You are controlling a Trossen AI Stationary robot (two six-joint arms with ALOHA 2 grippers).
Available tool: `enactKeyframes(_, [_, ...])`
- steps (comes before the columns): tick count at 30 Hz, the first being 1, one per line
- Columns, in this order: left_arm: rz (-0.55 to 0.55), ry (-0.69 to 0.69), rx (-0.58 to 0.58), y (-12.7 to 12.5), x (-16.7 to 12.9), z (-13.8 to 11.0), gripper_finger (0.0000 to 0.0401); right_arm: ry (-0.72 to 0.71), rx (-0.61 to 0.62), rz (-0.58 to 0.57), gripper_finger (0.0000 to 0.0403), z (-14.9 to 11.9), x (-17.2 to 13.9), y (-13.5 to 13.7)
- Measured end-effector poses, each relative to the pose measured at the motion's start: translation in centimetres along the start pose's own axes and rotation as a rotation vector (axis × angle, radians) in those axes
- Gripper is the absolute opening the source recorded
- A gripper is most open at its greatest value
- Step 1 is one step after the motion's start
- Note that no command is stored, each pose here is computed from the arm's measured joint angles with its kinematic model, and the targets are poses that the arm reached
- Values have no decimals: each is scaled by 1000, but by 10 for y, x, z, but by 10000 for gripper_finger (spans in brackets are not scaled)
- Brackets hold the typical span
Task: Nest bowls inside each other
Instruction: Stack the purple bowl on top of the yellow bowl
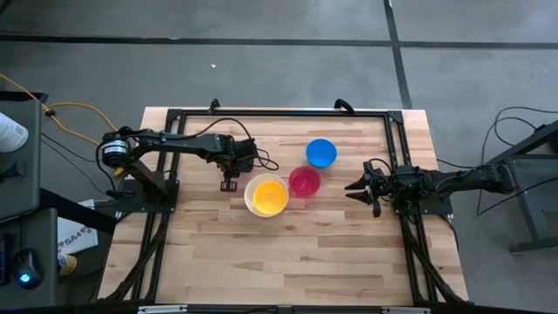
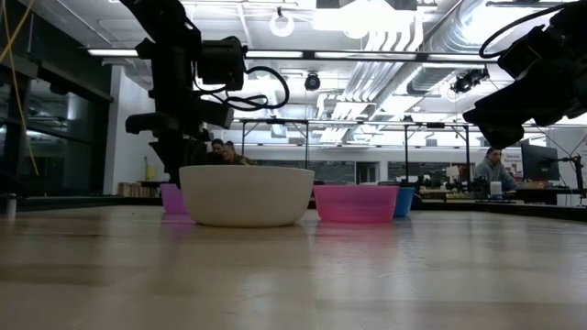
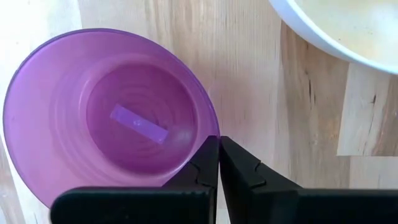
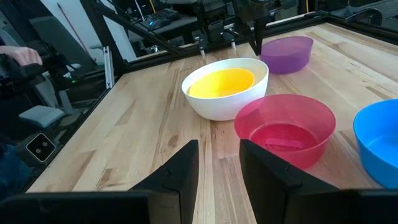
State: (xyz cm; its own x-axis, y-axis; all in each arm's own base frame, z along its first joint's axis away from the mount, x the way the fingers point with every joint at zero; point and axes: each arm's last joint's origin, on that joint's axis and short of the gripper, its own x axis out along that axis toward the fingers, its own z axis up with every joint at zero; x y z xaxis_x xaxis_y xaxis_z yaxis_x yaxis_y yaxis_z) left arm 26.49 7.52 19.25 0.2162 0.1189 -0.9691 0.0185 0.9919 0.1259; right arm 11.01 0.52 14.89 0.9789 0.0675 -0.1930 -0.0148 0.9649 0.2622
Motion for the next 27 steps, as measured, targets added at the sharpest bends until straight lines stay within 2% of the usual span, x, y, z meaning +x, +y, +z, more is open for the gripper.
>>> enactKeyframes(19, [28, 10, 33, 1, 0, 0, 1, 0, 0, 1, 110, 0, 0, 0])
enactKeyframes(27, [45, -13, 51, 1, -10, -2, 0, 0, 0, 0, 110, 0, 0, 0])
